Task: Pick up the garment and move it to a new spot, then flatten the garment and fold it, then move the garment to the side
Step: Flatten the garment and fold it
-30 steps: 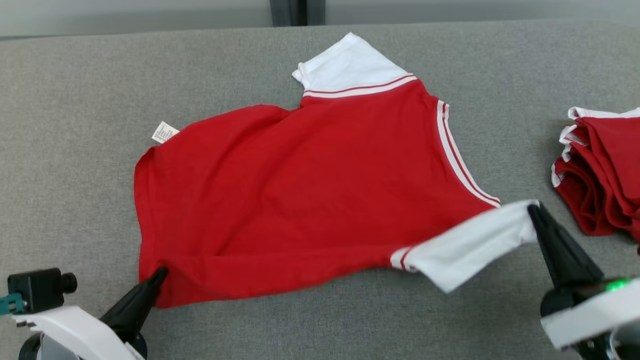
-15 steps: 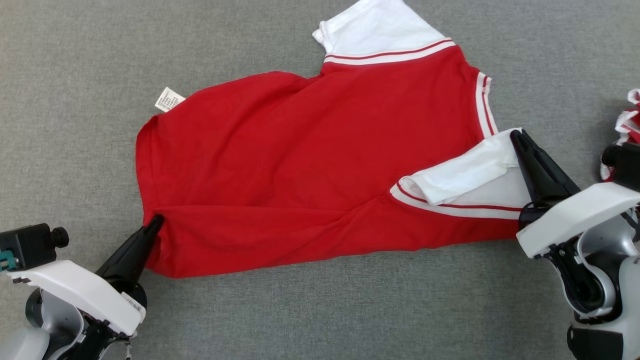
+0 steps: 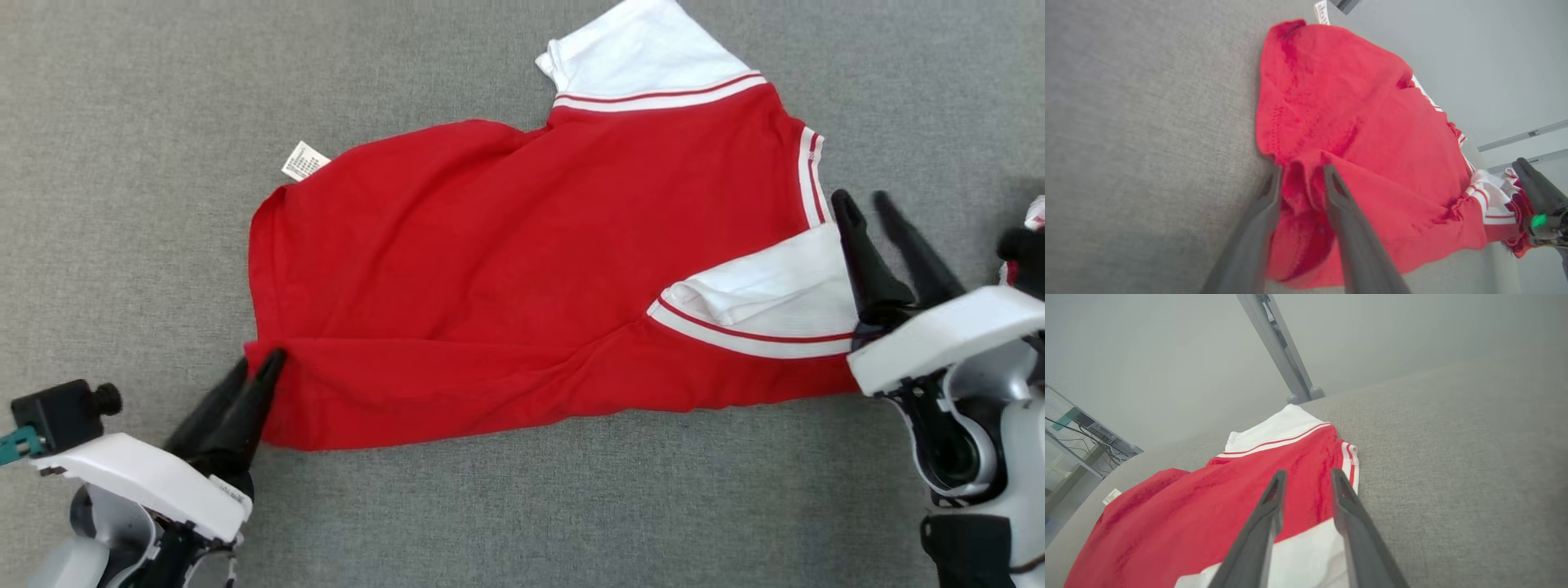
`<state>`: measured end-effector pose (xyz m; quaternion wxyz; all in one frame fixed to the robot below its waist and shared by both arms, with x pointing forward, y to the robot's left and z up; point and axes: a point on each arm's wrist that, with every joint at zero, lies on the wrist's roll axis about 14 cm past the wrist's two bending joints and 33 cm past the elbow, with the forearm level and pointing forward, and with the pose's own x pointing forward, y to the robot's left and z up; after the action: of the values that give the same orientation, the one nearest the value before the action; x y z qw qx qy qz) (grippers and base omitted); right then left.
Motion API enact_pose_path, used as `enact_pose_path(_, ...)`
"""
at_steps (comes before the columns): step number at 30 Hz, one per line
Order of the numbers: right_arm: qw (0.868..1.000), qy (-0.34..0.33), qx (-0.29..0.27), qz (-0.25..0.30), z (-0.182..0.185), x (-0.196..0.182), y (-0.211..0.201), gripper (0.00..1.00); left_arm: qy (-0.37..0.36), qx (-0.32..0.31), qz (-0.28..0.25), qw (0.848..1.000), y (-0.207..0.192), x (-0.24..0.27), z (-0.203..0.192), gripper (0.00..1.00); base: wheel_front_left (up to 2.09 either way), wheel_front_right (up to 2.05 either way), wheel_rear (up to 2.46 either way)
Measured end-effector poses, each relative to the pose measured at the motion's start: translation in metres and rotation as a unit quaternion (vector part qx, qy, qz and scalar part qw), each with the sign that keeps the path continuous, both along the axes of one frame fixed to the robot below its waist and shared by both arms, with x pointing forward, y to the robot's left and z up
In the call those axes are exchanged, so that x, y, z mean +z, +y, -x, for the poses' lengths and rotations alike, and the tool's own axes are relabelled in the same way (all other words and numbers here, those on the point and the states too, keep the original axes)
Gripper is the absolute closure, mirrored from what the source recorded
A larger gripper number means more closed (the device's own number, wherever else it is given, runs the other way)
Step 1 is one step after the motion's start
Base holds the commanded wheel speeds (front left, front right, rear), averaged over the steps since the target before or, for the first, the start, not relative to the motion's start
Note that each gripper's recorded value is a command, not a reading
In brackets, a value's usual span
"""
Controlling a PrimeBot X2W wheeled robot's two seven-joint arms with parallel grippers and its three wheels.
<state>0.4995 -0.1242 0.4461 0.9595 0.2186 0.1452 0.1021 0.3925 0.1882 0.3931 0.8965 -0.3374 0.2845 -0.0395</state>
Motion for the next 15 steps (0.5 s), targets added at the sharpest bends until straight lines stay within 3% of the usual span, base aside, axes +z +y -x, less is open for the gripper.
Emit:
enact_pose_path(6,0.992,-0.108,-0.069,0.015,0.009,0.046,-0.035,0.0,-0.104,0.083,-0.024,0.991,0.022,0.04,-0.021,0.0,0.0,0.0,0.0)
enact_pose_path(8,0.985,-0.15,-0.081,0.03,0.013,0.063,-0.04,0.0,-0.144,0.101,-0.056,0.983,0.031,0.057,-0.028,0.0,0.0,0.0,0.0)
enact_pose_path(15,0.966,-0.23,-0.077,0.094,0.032,0.092,-0.036,0.0,-0.249,0.144,-0.116,0.951,0.043,0.111,-0.043,0.0,0.0,0.0,0.0)
